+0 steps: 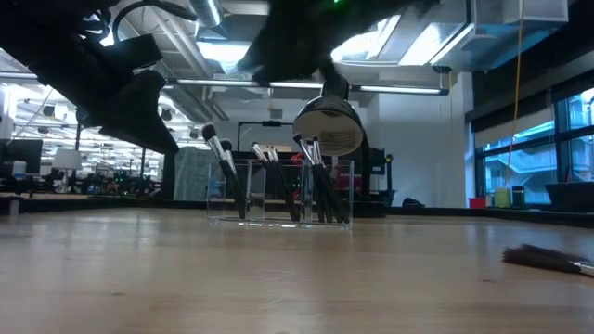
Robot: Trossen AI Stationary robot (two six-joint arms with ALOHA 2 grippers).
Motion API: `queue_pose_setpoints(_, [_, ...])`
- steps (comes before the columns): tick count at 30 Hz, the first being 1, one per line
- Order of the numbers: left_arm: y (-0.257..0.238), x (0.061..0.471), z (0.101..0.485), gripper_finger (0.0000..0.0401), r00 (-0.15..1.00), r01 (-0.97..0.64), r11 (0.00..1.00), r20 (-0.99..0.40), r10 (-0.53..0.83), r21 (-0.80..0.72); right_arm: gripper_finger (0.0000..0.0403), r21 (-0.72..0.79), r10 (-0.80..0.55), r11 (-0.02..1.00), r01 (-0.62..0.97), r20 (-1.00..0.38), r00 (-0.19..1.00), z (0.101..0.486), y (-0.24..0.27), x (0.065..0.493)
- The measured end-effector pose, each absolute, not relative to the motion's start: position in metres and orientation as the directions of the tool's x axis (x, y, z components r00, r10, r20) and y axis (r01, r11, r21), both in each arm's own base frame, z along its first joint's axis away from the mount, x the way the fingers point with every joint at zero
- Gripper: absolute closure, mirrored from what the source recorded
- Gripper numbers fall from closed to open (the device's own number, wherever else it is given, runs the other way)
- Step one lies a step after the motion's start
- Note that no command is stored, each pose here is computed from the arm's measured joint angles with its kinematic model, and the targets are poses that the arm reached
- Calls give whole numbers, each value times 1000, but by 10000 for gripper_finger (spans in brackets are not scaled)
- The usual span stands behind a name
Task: Pick & Place Makeup Supplies
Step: Put the makeup brush into the transparent organizer
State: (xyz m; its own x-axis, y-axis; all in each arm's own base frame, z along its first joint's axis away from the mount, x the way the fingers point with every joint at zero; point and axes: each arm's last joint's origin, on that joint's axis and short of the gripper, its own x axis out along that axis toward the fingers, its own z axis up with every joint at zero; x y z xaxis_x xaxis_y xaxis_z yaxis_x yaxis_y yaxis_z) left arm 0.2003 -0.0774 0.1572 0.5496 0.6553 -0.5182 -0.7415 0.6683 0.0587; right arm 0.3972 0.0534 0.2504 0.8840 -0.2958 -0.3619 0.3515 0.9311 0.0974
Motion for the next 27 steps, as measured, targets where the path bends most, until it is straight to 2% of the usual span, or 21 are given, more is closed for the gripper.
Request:
queue_pose_setpoints(5, [-78, 200, 157, 258, 550, -740, 670, -524, 650, 54, 245, 165, -142, 937, 307, -623, 769, 259, 97, 348])
queue_pose_setpoints(9, [-78, 202, 158, 258, 558, -742, 669, -520, 647, 37, 245, 214, -79, 900, 380, -777, 624, 245, 134, 316])
queue_pose_setpoints(13, [-79, 204, 159, 258, 574, -743, 669, -511, 640, 4, 245, 275, -66, 805, 525, -839, 540, 224, 167, 301])
queue_pose_setpoints(17, [-80, 205, 159, 258, 584, -741, 671, -507, 635, -13, 245, 349, 21, 673, 652, -891, 454, 205, 187, 297])
queue_pose_setpoints(23, [-82, 209, 161, 258, 606, -717, 697, -500, 619, -4, 245, 326, 71, 588, 740, -932, 355, 181, 196, 298])
queue_pose_setpoints(27, [-83, 210, 161, 258, 612, -701, 713, -506, 607, 6, 245, 283, 152, 531, 799, -959, 238, 164, 202, 298])
